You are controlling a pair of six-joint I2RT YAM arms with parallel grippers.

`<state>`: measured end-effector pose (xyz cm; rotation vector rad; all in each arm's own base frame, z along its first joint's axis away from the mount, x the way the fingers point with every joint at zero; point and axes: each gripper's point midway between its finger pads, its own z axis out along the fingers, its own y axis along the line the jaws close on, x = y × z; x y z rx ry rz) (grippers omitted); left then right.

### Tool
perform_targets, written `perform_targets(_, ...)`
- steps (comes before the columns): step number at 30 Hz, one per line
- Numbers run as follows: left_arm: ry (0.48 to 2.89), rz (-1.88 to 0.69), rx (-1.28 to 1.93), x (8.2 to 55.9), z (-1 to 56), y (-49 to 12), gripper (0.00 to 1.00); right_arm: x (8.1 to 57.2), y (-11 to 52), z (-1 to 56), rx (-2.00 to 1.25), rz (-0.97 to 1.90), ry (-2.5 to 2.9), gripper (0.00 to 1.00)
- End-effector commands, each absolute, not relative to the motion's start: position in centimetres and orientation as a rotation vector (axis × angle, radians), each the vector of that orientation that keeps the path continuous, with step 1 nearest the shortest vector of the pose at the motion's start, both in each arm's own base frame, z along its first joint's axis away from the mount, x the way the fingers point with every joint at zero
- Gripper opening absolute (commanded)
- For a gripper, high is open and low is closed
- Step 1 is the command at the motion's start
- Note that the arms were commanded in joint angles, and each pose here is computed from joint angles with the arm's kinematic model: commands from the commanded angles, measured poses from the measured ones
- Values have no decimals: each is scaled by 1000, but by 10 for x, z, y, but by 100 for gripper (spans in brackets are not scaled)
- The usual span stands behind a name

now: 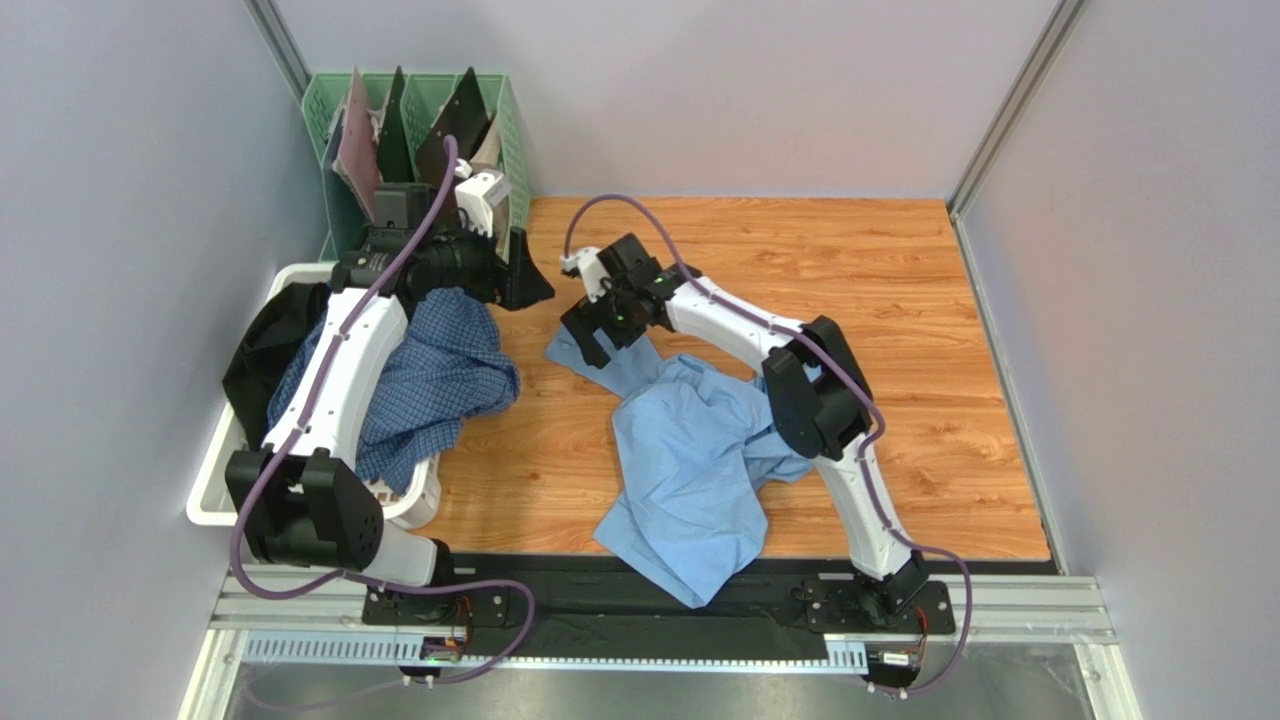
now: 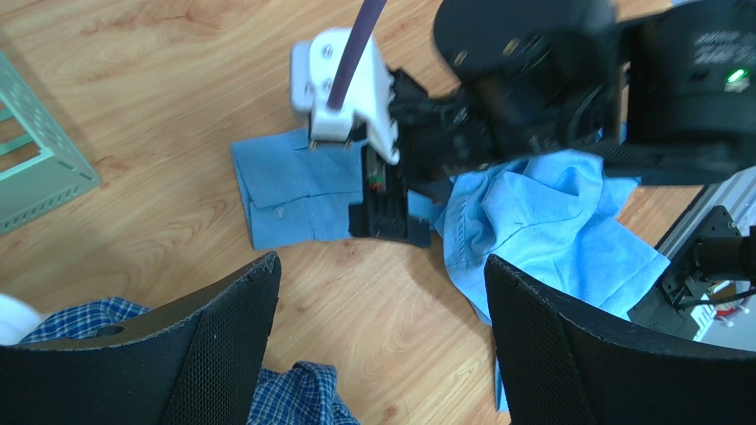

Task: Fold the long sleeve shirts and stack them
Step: Flatten the shirt out

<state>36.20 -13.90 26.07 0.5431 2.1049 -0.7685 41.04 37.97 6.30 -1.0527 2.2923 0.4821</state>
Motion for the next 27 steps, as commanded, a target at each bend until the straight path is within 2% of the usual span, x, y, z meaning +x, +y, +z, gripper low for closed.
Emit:
perform_targets(1, 2007, -722, 568, 355, 292, -133, 90, 407, 375, 37, -1152, 345, 2326, 100)
perform_targets(6, 1973, -709, 565, 351, 305, -132, 91, 393, 379, 14, -1265, 264, 2335, 97)
perform_targets(7, 1962, -704, 569, 349, 309, -132, 91, 390, 377, 10, -1280, 255, 2346, 87)
perform_targets(9, 1957, -694, 566, 349, 311, -131, 90, 387, 374, 6, -1348, 203, 2326, 57)
perform_targets(10, 1952, -695, 570, 348, 313, -131, 90, 391, 371, 9, -1359, 178, 2313, 31)
perform_targets(12, 1944, -696, 588, 346, 315, -132, 89, 413, 359, 44, -1336, 100, 2261, 0)
perform_targets(14, 1938, -699, 612, 343, 314, -133, 88, 445, 340, 96, -1235, 105, 2214, 0)
perform_targets(17, 1926, -699, 669, 335, 308, -134, 85, 490, 304, 239, -1010, 197, 2012, 0)
perform_targets(18, 1927, -700, 680, 334, 305, -134, 85, 499, 294, 304, -912, 232, 1890, 0)
perform_targets(20, 1932, -725, 720, 325, 291, -138, 86, 499, 251, 401, -776, 230, 1709, 0)
perform_targets(22, 1945, -742, 784, 315, 274, -147, 88, 491, 227, 475, -681, 190, 1532, 0)
perform_targets(24, 1951, -771, 867, 302, 260, -164, 90, 456, 196, 560, -591, 157, 1328, 0)
perform_targets(27, 1974, -815, 989, 286, 232, -193, 91, 404, 161, 632, -470, 110, 1136, 0)
